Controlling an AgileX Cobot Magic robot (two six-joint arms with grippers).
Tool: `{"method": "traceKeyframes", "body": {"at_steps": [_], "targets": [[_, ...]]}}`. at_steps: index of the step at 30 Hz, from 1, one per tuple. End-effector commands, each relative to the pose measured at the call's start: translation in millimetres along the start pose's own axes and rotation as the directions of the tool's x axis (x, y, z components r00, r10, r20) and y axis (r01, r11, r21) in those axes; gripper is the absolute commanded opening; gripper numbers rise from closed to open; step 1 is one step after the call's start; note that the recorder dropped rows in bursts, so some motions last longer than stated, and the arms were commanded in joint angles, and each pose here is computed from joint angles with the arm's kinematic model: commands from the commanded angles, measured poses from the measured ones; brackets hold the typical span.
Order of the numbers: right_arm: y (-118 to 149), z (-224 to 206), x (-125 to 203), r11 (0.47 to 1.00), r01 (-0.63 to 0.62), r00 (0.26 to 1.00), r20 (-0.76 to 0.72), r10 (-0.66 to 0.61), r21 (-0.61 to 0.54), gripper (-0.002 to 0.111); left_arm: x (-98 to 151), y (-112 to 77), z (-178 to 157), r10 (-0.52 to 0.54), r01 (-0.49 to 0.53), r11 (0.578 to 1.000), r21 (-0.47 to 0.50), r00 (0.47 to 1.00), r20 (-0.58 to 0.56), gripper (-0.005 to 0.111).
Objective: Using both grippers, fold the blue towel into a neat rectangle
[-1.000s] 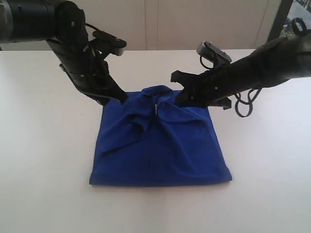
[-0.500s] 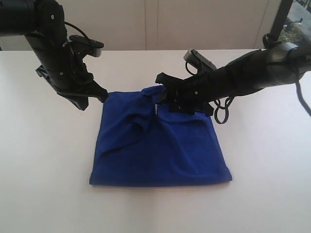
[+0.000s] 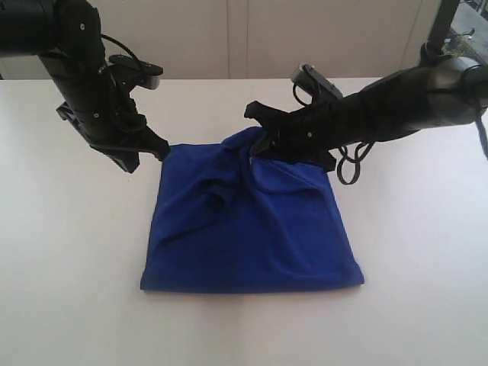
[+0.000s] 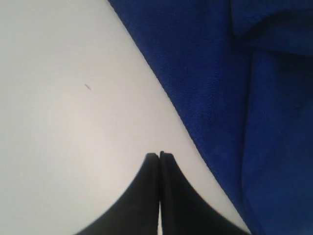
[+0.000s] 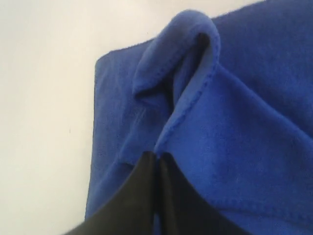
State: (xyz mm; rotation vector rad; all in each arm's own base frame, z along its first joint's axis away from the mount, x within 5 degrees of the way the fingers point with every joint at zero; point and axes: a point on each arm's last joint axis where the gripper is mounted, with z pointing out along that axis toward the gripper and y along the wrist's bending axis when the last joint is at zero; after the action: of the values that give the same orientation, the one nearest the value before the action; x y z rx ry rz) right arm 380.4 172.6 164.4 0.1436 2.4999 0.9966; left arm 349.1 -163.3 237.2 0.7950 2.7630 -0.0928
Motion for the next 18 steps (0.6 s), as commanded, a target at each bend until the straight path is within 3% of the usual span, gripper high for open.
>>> {"method": "traceKeyframes", "body": {"at_steps": [1,6,9,13,16,18], "targets": [[-6,-22,-18,0.993,0.110,0.991,0.067,-0.113,0.045,0.000,-4,-3.2,-6,0.027,-0.029,0.999,0.040,0.998,0.057,0.000],[-22,-38,-28,0.963,0.240,0.967,0.050,-0.248,0.123,0.000,-20,-16.8,-6,0.148,-0.186,0.973,0.140,0.958,0.246,0.000],[-25,-39,-28,0.947,0.286,0.956,0.026,-0.292,0.145,0.000,-30,-28.4,0,0.298,-0.362,0.924,0.127,0.886,0.355,0.000],[-27,-39,-27,0.932,0.326,0.944,0.005,-0.331,0.161,0.000,-34,-49.0,21,0.574,-0.630,0.776,0.033,0.725,0.381,0.000],[-27,-39,-27,0.930,0.330,0.942,0.004,-0.335,0.164,0.000,-36,-60.1,35,0.675,-0.724,0.689,-0.020,0.632,0.381,0.000],[-27,-39,-27,0.928,0.335,0.941,0.001,-0.340,0.166,0.000,-38,-62.5,43,0.698,-0.743,0.668,-0.041,0.607,0.379,0.000]]}}
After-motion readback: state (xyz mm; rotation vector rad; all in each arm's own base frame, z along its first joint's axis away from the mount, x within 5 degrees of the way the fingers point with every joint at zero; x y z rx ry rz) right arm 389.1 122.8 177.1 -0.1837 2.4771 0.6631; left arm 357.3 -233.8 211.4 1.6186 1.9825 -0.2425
